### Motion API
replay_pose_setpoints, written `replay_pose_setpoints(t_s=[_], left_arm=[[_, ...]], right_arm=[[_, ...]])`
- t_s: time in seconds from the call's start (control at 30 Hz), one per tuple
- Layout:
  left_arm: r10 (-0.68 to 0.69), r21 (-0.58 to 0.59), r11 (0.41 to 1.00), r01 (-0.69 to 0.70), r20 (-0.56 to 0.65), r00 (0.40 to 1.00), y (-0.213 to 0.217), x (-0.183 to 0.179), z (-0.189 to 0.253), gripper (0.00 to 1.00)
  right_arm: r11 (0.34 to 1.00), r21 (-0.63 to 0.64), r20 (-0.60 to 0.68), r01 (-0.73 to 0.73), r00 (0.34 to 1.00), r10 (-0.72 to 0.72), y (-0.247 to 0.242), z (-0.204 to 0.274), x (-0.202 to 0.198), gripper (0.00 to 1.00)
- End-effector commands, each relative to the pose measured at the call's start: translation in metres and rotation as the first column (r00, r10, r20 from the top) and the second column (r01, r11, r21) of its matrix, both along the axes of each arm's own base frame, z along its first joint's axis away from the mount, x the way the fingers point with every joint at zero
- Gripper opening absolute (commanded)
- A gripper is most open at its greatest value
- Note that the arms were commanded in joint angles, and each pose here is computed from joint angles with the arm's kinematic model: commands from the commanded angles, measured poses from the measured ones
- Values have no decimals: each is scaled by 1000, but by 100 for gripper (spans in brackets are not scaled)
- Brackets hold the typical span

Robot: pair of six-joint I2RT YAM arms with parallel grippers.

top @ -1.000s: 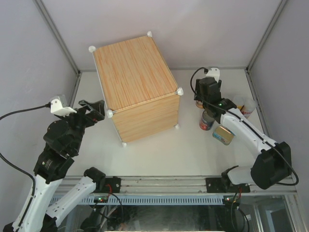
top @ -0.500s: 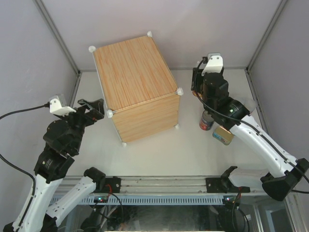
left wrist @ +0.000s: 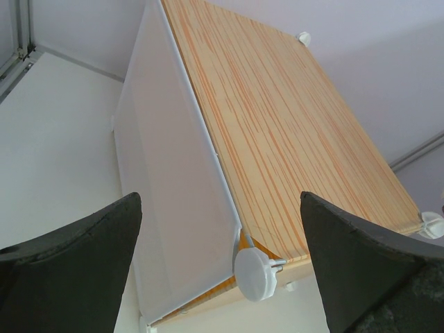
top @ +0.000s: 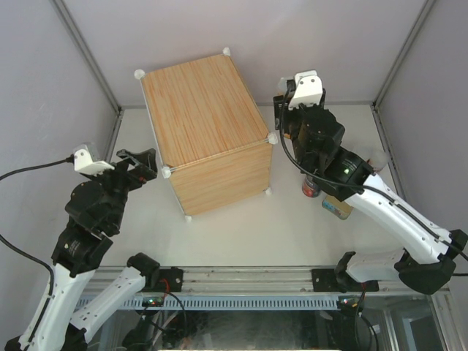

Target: Place and organize the canned foods onto the counter

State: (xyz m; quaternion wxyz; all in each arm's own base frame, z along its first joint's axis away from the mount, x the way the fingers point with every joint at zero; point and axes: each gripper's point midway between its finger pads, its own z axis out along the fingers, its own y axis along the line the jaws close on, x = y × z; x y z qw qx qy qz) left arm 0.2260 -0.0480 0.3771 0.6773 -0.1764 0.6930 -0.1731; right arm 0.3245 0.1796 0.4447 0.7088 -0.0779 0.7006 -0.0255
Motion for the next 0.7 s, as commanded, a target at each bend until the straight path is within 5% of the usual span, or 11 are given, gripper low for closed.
replay_pose_setpoints(t_s=[0.0, 0.67], left_arm=[[26, -10, 1000, -25, 50, 998, 6, -1, 18, 100], [32, -14, 999, -31, 57, 998, 7, -1, 20, 100]], right_arm=[[989, 146, 206, -4, 978, -27, -6, 84, -13, 0], [961, 188, 285, -205, 947, 146, 59, 121, -13, 0]])
